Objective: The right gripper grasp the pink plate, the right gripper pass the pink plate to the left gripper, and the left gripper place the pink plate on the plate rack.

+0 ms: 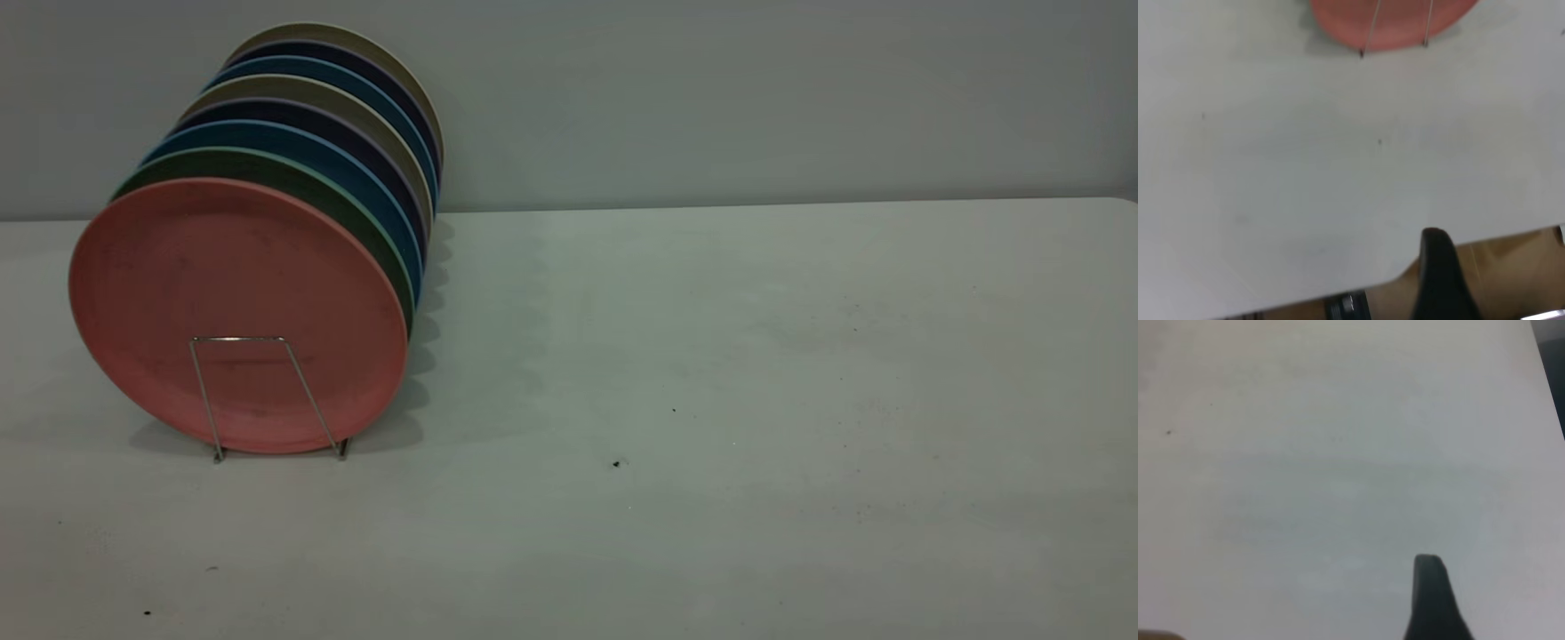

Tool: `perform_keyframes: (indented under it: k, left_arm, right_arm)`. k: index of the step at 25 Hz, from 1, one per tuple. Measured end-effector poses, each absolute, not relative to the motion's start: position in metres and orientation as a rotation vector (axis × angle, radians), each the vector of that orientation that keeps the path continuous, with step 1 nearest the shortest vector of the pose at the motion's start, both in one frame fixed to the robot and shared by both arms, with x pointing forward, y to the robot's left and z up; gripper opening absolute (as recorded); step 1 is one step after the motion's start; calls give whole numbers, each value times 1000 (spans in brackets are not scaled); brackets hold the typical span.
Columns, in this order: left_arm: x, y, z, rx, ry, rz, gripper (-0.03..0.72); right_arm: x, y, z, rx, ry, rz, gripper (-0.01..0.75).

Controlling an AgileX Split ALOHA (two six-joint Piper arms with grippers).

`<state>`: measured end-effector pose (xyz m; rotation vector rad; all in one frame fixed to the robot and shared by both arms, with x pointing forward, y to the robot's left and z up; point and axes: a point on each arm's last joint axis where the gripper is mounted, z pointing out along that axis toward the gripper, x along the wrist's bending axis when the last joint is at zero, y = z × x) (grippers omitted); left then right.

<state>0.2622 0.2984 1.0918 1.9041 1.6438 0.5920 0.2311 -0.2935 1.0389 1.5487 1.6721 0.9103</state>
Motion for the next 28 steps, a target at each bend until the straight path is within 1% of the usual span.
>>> perform_keyframes:
  k: [3, 8, 11, 28]
  left_arm:
    - [254, 298, 1085, 1921, 1584, 591, 528]
    - [254, 288, 1054, 2069, 1467, 466, 537]
    - [256, 287, 1034, 2141, 1441, 438, 537]
    - [254, 287, 1033, 2103, 1446, 474, 537]
  right_arm:
    - [231, -293, 1039, 1549, 1673, 910, 496]
    - [231, -293, 1039, 1549, 1673, 910, 496]
    - [231, -293, 1039, 1549, 1673, 910, 496]
    - [231, -294, 1039, 1520, 1710, 931, 496]
